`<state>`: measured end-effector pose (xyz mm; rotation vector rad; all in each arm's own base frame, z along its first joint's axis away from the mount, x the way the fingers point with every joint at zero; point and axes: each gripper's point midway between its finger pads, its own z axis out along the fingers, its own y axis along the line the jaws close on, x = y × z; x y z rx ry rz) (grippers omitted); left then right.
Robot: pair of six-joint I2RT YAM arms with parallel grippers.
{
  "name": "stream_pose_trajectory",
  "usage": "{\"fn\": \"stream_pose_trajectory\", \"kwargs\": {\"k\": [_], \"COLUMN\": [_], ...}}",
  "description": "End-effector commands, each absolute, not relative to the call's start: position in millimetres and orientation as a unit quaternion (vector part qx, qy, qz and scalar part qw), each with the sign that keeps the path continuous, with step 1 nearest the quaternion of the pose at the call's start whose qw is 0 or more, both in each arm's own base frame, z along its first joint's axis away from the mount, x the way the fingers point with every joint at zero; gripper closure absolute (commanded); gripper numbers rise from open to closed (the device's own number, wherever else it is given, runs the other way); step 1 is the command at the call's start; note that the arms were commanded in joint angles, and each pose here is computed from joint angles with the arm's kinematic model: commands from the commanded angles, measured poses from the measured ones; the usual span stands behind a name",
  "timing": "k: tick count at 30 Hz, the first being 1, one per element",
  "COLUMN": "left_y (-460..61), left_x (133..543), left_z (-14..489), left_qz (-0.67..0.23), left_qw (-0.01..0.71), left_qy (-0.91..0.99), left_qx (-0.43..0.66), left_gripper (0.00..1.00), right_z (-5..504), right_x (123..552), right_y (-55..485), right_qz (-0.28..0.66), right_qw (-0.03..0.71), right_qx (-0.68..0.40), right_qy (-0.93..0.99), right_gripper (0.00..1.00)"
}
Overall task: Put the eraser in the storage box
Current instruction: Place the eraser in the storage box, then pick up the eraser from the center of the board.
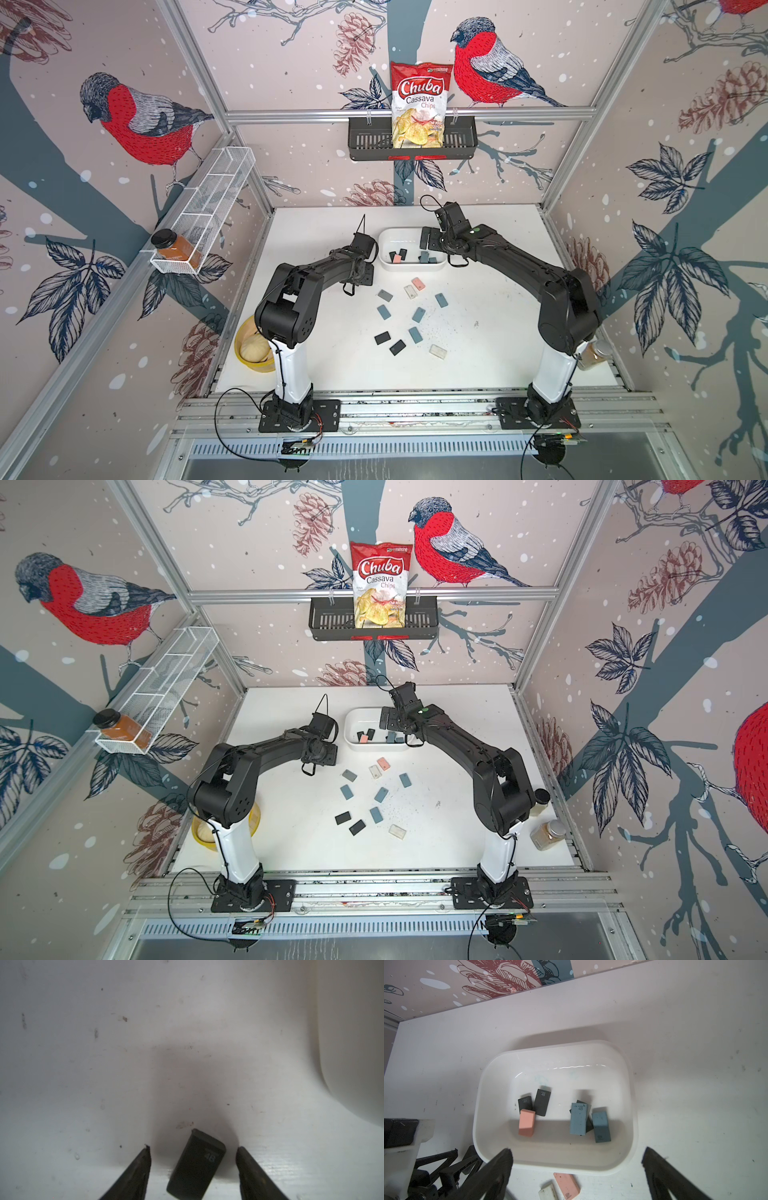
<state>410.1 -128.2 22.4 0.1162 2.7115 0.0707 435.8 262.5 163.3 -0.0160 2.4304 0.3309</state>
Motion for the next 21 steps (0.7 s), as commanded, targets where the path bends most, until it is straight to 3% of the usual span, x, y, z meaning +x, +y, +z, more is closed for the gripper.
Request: {"fn": "stream_pose_trajectory", "kwargs": {"k": [1,21], "left_y": [-127,-127], "left_x": [404,389], "left_z": [18,5], "left_qz": [0.027,0.024], "left_qw": [0.194,0.152], "left_qy": [0.979,0.986], "left_qx": [0.052,0.06], "left_gripper": [0.39,0.57], "right_z": [171,173], "right_x": [439,437], "right_y": [261,258], "right_qz": [0.127,0.124], "right_qw": [0.35,0.352], "right_qx": [0.004,0.009], "right_qy": [0.928,0.928], "right_gripper": [0.0,0.0]}}
